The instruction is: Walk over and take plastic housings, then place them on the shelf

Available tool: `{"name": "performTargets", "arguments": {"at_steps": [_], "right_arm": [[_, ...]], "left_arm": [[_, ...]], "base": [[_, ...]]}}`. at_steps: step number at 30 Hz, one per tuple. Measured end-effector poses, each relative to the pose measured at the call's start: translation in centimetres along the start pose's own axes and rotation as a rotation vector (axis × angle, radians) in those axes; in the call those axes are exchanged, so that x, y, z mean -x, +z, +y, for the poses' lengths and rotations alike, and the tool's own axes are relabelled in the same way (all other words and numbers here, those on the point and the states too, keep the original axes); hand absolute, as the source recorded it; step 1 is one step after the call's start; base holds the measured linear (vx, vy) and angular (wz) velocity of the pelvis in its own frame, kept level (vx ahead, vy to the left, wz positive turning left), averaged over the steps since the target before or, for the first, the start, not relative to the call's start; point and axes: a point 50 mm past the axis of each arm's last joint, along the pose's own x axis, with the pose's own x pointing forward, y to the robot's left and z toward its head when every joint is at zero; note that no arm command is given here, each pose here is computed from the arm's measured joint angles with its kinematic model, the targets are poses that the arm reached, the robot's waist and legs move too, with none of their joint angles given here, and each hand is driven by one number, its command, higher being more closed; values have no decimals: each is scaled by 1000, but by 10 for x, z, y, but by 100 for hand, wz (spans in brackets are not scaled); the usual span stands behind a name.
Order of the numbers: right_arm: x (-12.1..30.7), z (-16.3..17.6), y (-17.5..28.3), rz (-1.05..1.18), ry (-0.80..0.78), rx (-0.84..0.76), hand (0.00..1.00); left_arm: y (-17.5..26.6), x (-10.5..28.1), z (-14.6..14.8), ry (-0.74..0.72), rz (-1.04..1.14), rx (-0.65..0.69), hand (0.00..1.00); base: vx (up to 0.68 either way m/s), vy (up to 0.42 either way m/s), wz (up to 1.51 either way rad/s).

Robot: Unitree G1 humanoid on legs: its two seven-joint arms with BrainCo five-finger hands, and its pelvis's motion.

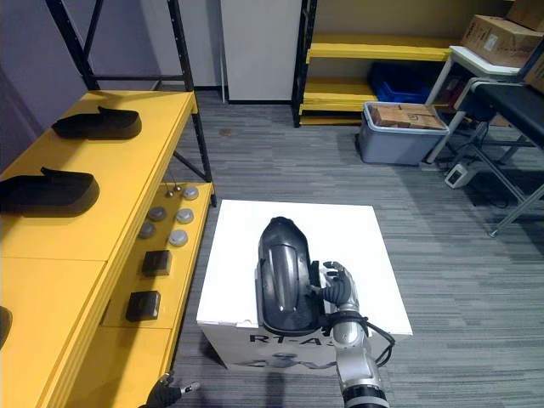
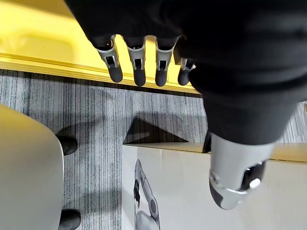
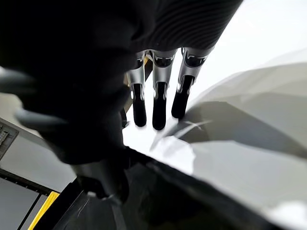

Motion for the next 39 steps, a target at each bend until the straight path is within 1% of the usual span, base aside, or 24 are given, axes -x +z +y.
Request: {"name": "performTargets", "arguments": {"at_steps": [7,16,18,20,23,24,27,31,34,37,39], "right_arm": [[0,3,-5,30,29,-45,100],[2,11,2,14,45,-113,100],[5,10,10,-23,36,-131,100],[6,6,20,-63,5,-157,100],[12,0,24,-91,-44,-170,100],[16,-3,26,-104,-64,-174,100],[19,-10,35,-146,-103,-182,100],[24,-18,57,-242,-156,-215,100],[29,-21,76,-331,-175,-237,100],[34,-18,90,-389,-169,-274,100],[38,-12,100,-433,-146,-283,100]], "left_arm": [[1,0,0,-1,-2,-1,0],[4,0,1,7,-15,6,0],[7,2,3,24,-42,17,0],[19,5,8,46,-109,46,0],[53,12,15,89,-265,109,0],[72,18,20,116,-348,145,0],[104,33,32,183,-500,242,0],[140,56,37,200,-689,292,0],[163,75,28,157,-819,312,0],[182,93,14,80,-926,329,0],[192,104,3,2,-980,368,0]], "base": [[20,-7,1],[25,3,0],[0,0,0],[0,0,0],[0,0,0],[0,0,0],[0,0,0],[0,0,0],[0,9,3],[-6,7,3],[0,0,0]]}}
